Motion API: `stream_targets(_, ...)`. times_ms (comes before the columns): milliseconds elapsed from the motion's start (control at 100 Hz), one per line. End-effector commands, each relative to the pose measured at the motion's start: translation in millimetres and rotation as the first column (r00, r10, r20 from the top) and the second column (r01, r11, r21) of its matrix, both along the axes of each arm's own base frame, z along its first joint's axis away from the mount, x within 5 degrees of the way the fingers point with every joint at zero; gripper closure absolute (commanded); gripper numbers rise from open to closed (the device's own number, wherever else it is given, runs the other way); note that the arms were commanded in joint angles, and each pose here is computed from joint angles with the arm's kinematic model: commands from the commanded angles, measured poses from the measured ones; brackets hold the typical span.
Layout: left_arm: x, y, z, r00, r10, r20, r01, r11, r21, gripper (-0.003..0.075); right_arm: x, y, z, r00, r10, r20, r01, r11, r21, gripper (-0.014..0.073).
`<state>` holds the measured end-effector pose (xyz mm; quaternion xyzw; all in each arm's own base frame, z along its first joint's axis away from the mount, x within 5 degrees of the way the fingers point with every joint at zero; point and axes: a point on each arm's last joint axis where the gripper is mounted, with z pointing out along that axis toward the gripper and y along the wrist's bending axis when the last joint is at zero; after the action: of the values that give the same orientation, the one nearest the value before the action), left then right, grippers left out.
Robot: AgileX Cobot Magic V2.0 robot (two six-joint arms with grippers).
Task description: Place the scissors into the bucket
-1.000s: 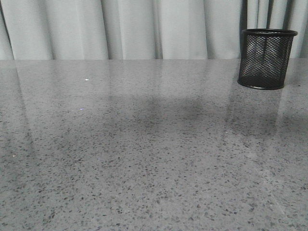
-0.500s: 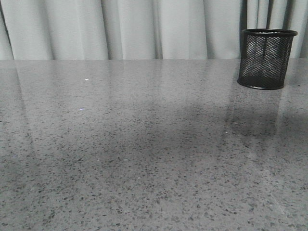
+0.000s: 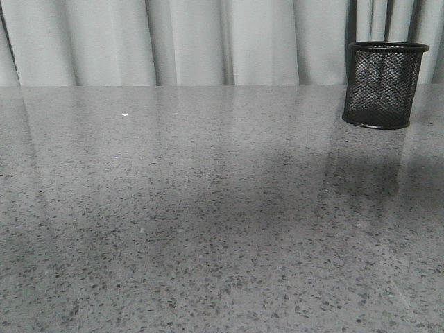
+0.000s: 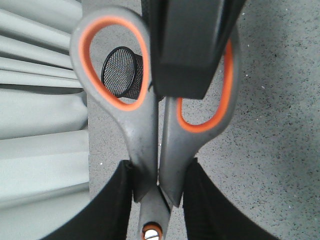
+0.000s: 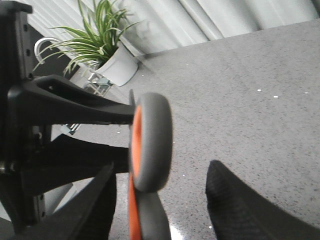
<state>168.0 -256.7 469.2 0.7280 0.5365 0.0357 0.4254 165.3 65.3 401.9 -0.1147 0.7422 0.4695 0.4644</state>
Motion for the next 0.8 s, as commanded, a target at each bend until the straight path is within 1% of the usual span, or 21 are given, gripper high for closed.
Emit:
stream_targets(0, -9.0, 9.8, 27.3, 0.997, -0.005, 0.072, 0.015, 0.991, -0.132, 0.0741, -1.4, 1.3, 15.8, 0.998, 0.013, 0.063, -0.017, 0.998, 0.066, 0.0242)
stream_targets(50, -9.0, 9.8, 27.3, 0.997, -0.005, 0.072, 0.015, 0.991, -0.132, 0.0741, -0.9, 1.2, 15.5, 0.997, 0.014, 0.069, -0.018, 0.998, 0.06, 0.0272)
stream_targets(100, -9.0, 9.8, 27.3, 0.997, -0.005, 0.072, 0.015, 0.991, -0.132, 0.0741, -0.9, 1.2, 15.5, 0.997, 0.015, 0.079, -0.019, 0.998, 0.053, 0.033)
stream_targets(240, -9.2, 10.2, 26.6, 0.998, -0.005, 0.067, 0.013, 0.992, -0.124, 0.0738, -0.9, 1.2, 15.5, 0.996, 0.015, 0.084, -0.02, 0.999, 0.049, 0.0579)
stream_targets(270, -9.3, 10.5, 26.0, 0.998, -0.004, 0.062, 0.011, 0.993, -0.118, 0.0729, -0.9, 1.2, 15.5, 0.996, 0.016, 0.086, -0.02, 0.999, 0.048, 0.0645)
stream_targets(290, -9.4, 10.9, 25.4, 0.998, -0.003, 0.058, 0.01, 0.994, -0.113, 0.0719, -0.9, 1.2, 15.5, 0.996, 0.016, 0.086, -0.02, 0.999, 0.048, 0.0673)
stream_targets(330, -9.7, 11.5, 24.4, 0.999, -0.002, 0.05, 0.007, 0.995, -0.101, 0.0691, -0.9, 1.2, 15.5, 0.996, 0.016, 0.086, -0.02, 0.999, 0.048, 0.0664)
stream_targets(380, -10.0, 12.2, 23.3, 0.999, -0.001, 0.042, 0.005, 0.996, -0.09, 0.0634, -0.9, 1.2, 15.5, 0.996, 0.016, 0.086, -0.02, 0.999, 0.048, 0.0664)
stream_targets(460, -7.3, 15.1, 22.0, 0.999, 0.015, 0.031, -0.013, 0.997, -0.077, 0.0502, -0.7, 1.1, 15.5, 0.996, 0.014, 0.086, -0.018, 0.999, 0.048, 0.0664)
stream_targets(490, -6.0, 16.1, 21.9, 0.999, 0.025, 0.025, -0.023, 0.997, -0.079, 0.0469, -0.6, 1.0, 15.5, 0.996, 0.012, 0.086, -0.016, 0.999, 0.049, 0.0664)
stream_targets(510, -3.9, 17.5, 21.9, 0.999, 0.039, 0.02, -0.038, 0.996, -0.083, 0.043, -0.4, 0.9, 15.6, 0.996, 0.01, 0.086, -0.014, 0.999, 0.049, 0.0664)
stream_targets(550, -0.4, 19.8, 22.1, 0.998, 0.067, 0.008, -0.066, 0.993, -0.097, 0.0389, 0.0, 0.6, 15.7, 0.996, 0.003, 0.087, -0.008, 0.999, 0.049, 0.0663)
stream_targets(620, 9.9, 27.5, 22.2, 0.991, 0.132, -0.007, -0.132, 0.985, -0.11, 0.0375, 1.4, -0.4, 15.5, 0.996, -0.015, 0.089, 0.011, 0.999, 0.046, 0.0663)
stream_targets(690, 22.9, 39.6, 22.5, 0.974, 0.221, -0.043, -0.224, 0.965, -0.134, 0.0375, 3.4, -2.1, 14.7, 0.995, -0.041, 0.091, 0.039, 0.999, 0.028, 0.0657)
stream_targets(760, 37.4, 55.4, 22.0, 0.938, 0.332, -0.099, -0.344, 0.926, -0.157, 0.0375, 6.9, -5.0, 15.1, 0.993, -0.08, 0.086, 0.082, 0.996, -0.024, 0.065)
stream_targets(790, 43.7, 65.4, 22.4, 0.915, 0.385, -0.122, -0.401, 0.901, -0.164, 0.0375, 8.0, -6.4, 16.6, 0.992, -0.098, 0.084, 0.103, 0.994, -0.048, 0.065)
